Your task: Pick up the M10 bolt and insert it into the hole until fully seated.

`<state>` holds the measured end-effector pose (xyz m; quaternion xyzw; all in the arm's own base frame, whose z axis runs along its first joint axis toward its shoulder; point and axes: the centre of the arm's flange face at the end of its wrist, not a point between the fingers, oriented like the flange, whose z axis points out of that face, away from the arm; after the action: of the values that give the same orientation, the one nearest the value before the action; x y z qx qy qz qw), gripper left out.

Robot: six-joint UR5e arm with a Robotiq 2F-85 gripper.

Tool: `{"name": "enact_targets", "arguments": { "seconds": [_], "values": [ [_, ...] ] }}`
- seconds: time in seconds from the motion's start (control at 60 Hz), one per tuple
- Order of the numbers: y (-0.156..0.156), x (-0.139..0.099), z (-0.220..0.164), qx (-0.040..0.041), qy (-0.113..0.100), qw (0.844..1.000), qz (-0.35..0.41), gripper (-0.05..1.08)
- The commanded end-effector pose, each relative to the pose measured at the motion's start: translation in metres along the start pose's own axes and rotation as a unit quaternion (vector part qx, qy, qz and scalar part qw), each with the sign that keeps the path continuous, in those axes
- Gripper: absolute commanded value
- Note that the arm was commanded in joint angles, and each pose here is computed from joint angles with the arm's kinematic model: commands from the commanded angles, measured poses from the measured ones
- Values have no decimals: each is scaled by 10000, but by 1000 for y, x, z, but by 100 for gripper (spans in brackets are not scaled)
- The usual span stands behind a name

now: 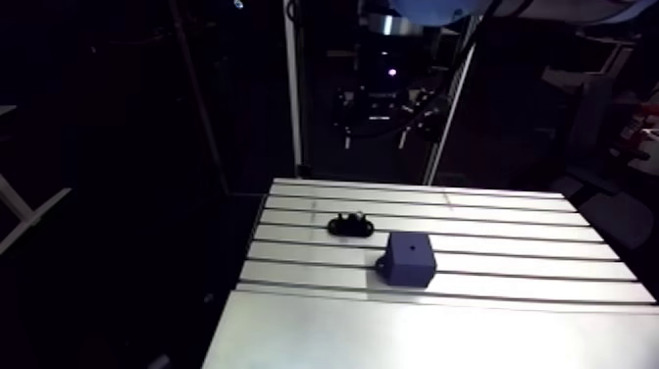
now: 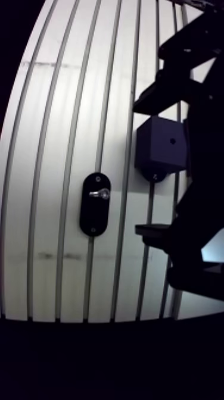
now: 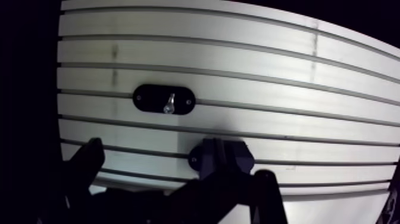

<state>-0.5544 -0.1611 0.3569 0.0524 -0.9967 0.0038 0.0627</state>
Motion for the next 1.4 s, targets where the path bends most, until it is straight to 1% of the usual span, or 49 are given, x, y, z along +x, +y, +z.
{"name": "enact_targets", "arguments": {
  "seconds": [0.017,0.183,0.25,0.283,0.3,0.317,0.333,0.35,0.433,0.45,0.633,0.733,0.95,1.017,1.4],
  "values": [
    [1,-17,31,-3,78,10000,3,1],
    [0,-24,42,-19,88,10000,12,4],
    [0,-26,46,-19,96,10000,5,8],
    [-1,-27,49,-12,126,9999,-4,15],
    [-1,-27,49,-12,126,9999,-4,15],
    [-1,-27,51,-6,135,9999,3,18],
    [-1,-27,51,-6,135,9999,3,18],
    [-1,-27,56,-4,116,9999,4,21],
    [-1,-25,62,-3,106,9999,18,26],
    [-1,-24,62,3,119,9999,19,29],
    [-2,-21,73,7,78,10000,12,39],
    [-2,-19,82,10,23,10000,5,40],
    [-2,-13,93,19,16,10000,-18,40],
    [-2,-12,100,22,-35,10000,-19,41],
    [-5,-5,110,28,-76,10000,-54,43]
  ]
}}
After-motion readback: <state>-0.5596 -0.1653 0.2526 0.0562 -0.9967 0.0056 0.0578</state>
